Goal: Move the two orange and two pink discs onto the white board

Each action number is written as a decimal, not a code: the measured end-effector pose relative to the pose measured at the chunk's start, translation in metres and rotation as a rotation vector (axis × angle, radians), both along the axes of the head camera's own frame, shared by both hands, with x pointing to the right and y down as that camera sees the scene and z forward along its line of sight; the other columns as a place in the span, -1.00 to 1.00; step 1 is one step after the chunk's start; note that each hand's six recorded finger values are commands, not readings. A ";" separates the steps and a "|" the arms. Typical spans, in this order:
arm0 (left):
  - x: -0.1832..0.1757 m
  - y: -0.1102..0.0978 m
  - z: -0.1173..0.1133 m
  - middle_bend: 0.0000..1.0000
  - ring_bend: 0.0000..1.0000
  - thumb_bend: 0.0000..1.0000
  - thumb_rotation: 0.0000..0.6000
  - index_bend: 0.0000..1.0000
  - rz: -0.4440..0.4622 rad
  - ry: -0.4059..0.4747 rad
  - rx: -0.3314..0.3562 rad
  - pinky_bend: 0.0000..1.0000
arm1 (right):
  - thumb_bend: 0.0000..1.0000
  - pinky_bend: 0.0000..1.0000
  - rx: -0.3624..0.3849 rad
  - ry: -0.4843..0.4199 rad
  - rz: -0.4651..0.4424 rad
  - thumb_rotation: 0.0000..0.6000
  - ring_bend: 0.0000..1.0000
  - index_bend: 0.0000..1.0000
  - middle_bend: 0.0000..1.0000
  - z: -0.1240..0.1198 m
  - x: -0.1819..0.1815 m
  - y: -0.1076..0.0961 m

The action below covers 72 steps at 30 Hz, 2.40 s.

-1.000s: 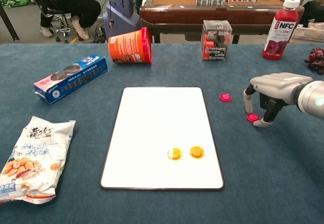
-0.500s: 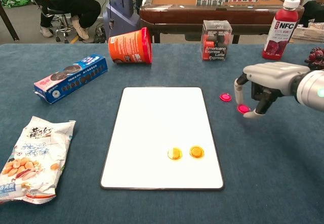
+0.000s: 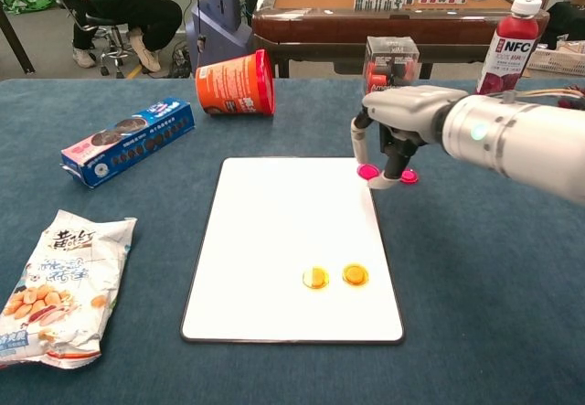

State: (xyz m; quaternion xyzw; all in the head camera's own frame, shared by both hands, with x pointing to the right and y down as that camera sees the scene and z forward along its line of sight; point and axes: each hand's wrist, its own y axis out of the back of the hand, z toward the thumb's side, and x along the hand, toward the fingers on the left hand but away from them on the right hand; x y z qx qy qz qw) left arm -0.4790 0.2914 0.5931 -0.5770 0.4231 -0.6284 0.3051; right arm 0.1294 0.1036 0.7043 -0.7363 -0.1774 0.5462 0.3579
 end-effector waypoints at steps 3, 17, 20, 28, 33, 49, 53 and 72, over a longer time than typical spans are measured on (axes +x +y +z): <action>-0.001 0.002 0.000 0.15 0.07 -0.41 1.00 -0.30 -0.004 0.002 -0.001 0.47 | -0.55 1.00 -0.004 -0.005 -0.008 1.00 1.00 0.04 1.00 0.002 -0.019 -0.004; -0.005 0.008 0.000 0.15 0.07 -0.41 1.00 -0.30 -0.022 0.007 -0.009 0.47 | -0.79 1.00 -0.021 -0.005 -0.025 1.00 1.00 -0.28 1.00 0.013 -0.048 -0.001; -0.005 0.009 0.000 0.15 0.07 -0.41 1.00 -0.30 -0.021 0.009 -0.010 0.47 | -0.81 1.00 -0.019 -0.001 -0.015 1.00 1.00 -0.30 1.00 0.013 -0.044 -0.003; -0.001 0.009 0.003 0.15 0.07 -0.41 1.00 -0.30 -0.017 0.012 -0.015 0.47 | -0.72 1.00 0.006 0.045 0.029 1.00 1.00 -0.30 1.00 0.010 -0.011 -0.015; 0.002 0.006 0.003 0.15 0.07 -0.41 1.00 -0.30 -0.016 0.020 -0.007 0.47 | -0.64 1.00 0.012 0.107 0.064 1.00 1.00 -0.30 1.00 0.014 0.024 -0.021; 0.002 0.004 0.000 0.15 0.07 -0.41 1.00 -0.30 -0.016 0.019 -0.002 0.47 | -0.60 1.00 -0.030 0.200 0.145 1.00 1.00 -0.30 1.00 0.039 0.071 -0.027; 0.001 0.005 0.001 0.15 0.07 -0.41 1.00 -0.30 -0.018 0.020 -0.005 0.47 | -0.60 1.00 -0.041 0.204 0.146 1.00 1.00 -0.29 1.00 0.044 0.069 -0.025; -0.001 0.011 0.001 0.15 0.07 -0.41 1.00 -0.30 -0.029 0.022 -0.013 0.47 | -0.51 1.00 -0.055 0.215 0.146 1.00 1.00 -0.24 1.00 0.055 0.058 -0.027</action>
